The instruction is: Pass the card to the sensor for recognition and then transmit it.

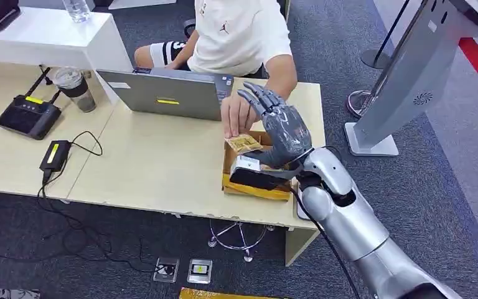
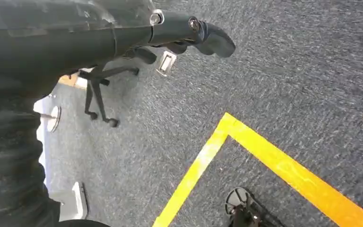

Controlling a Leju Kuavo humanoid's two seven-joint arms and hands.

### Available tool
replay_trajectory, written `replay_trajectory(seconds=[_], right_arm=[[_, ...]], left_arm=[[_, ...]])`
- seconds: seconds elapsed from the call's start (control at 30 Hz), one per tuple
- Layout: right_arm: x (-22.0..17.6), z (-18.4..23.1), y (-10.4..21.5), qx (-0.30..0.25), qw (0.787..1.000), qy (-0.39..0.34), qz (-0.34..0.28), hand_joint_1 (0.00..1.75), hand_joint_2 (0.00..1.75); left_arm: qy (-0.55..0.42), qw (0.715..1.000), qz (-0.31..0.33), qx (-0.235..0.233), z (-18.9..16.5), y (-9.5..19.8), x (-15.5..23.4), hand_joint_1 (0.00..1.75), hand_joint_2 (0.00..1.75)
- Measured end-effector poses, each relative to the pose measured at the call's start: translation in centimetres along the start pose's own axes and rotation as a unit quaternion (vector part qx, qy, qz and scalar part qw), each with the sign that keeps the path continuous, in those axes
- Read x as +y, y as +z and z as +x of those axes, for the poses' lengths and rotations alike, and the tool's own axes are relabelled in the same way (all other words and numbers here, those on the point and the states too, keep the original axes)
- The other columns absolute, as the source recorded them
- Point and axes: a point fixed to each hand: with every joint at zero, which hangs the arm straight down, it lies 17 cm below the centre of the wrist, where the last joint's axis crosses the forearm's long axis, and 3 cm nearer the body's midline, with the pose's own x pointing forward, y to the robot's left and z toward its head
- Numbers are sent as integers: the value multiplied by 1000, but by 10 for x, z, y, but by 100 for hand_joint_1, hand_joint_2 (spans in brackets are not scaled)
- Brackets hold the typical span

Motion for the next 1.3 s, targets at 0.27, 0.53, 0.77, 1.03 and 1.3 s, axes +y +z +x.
replay_trajectory(seconds=[0.27, 0.53, 0.77, 1.03, 1.3], right_arm=[[4, 5, -6, -8, 1000, 1, 0, 126, 175], [12, 5, -4, -7, 1000, 1, 5, 168, 175], [14, 2, -3, -4, 1000, 0, 7, 171, 175], [16, 1, -1, 0, 1000, -8, 6, 175, 175], [32, -9, 15, 22, 1000, -20, 6, 175, 175]], left_arm=[[-12, 1000, 4, 0, -2, 1, 0, 0, 175], [-22, 1000, 3, -2, -2, 1, -1, 0, 175], [-30, 1000, 4, -4, -3, 1, -1, 0, 175], [-32, 999, 3, -2, -4, 1, -1, 0, 175], [-34, 999, 4, 0, -5, 1, -1, 0, 175]])
